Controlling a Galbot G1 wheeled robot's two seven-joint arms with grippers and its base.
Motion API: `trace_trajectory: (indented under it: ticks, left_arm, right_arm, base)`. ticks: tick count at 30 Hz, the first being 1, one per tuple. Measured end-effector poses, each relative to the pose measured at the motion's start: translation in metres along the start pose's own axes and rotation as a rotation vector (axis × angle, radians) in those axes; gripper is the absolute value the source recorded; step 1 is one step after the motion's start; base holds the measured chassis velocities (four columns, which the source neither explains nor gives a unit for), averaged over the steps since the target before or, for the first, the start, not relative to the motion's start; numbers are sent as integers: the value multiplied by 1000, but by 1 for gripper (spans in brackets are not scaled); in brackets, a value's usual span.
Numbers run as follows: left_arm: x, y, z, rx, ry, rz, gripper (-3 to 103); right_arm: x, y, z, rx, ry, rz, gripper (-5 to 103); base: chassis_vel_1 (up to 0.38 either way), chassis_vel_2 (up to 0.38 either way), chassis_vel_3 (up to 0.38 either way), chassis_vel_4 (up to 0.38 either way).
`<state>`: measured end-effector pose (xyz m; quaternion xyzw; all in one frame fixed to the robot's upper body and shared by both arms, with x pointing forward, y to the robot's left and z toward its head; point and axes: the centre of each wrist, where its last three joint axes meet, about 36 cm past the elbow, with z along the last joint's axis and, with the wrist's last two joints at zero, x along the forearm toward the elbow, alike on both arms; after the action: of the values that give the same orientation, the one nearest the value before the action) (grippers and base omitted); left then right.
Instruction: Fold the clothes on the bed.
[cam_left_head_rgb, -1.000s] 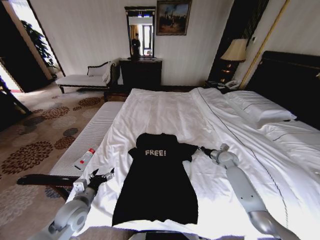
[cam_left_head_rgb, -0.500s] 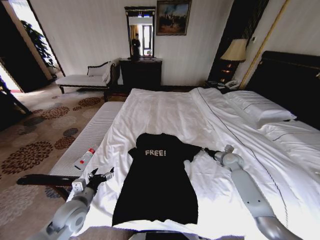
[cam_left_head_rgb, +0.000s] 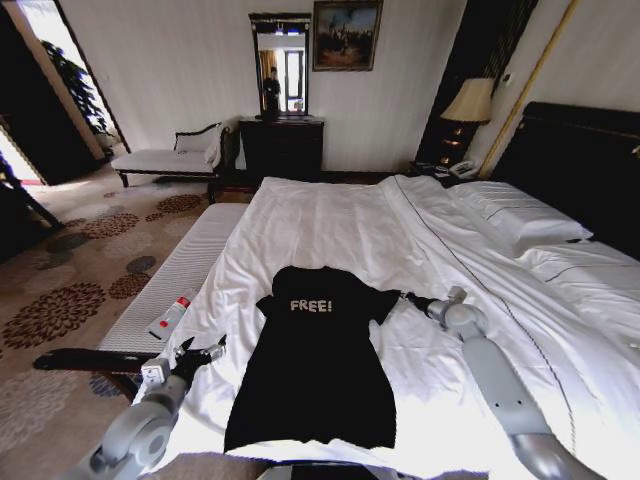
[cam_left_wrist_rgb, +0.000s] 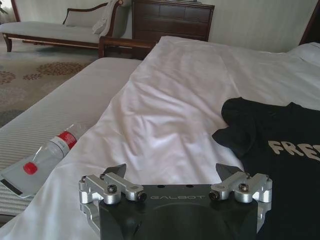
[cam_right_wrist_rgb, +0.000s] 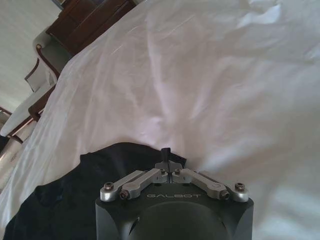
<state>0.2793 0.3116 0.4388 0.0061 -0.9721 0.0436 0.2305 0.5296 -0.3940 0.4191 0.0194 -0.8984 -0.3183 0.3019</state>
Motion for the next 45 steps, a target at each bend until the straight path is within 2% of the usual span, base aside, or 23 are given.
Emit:
trace_trajectory:
  ticks: [1, 2, 6, 7, 11, 18, 29, 38, 41, 42, 45]
  left_arm:
    - [1, -1, 1, 0, 1, -1, 100]
    - [1, -1, 1, 0, 1, -1, 100]
    - [6, -1, 1, 0, 0, -8, 100]
    - [6, -1, 1, 0, 0, -8, 100]
    - [10, 2, 1, 4, -2, -20, 100]
    - [12, 3, 4, 10, 0, -27, 100]
    - [17, 4, -1, 4, -7, -29, 100]
    - [17, 3, -1, 15, -15, -32, 100]
    - [10, 0, -2, 38, -25, -33, 100]
    - [10, 0, -2, 38, -25, -33, 100]
    - [7, 0, 7, 31, -5, -20, 100]
  right_arm:
    - [-3, 10, 4, 7, 2, -22, 0]
    - [-3, 10, 4, 7, 2, -22, 0]
    - [-16, 60, 23, 43, 18, -126, 0]
    - [-16, 60, 23, 43, 18, -126, 0]
    - [-17, 89, 39, 87, 48, -181, 0]
    - [-27, 110, 77, 110, 108, -207, 0]
    - [-68, 118, 96, 148, 124, -177, 0]
    - [-74, 123, 116, 171, 145, -208, 0]
    - [-69, 119, 121, 190, 135, -220, 16]
    - [-69, 119, 121, 190, 135, -220, 16]
    - [-57, 116, 118, 217, 114, -238, 27]
  base:
    - [0, 0, 0, 0]
    - [0, 0, 0, 0]
    - [0, 0, 0, 0]
    - [0, 0, 0, 0]
    - [0, 0, 0, 0]
    - [0, 0, 0, 0]
    - [0, 0, 0, 0]
    - [0, 0, 0, 0]
    - [0, 0, 0, 0]
    - [0, 0, 0, 0]
    - [0, 0, 0, 0]
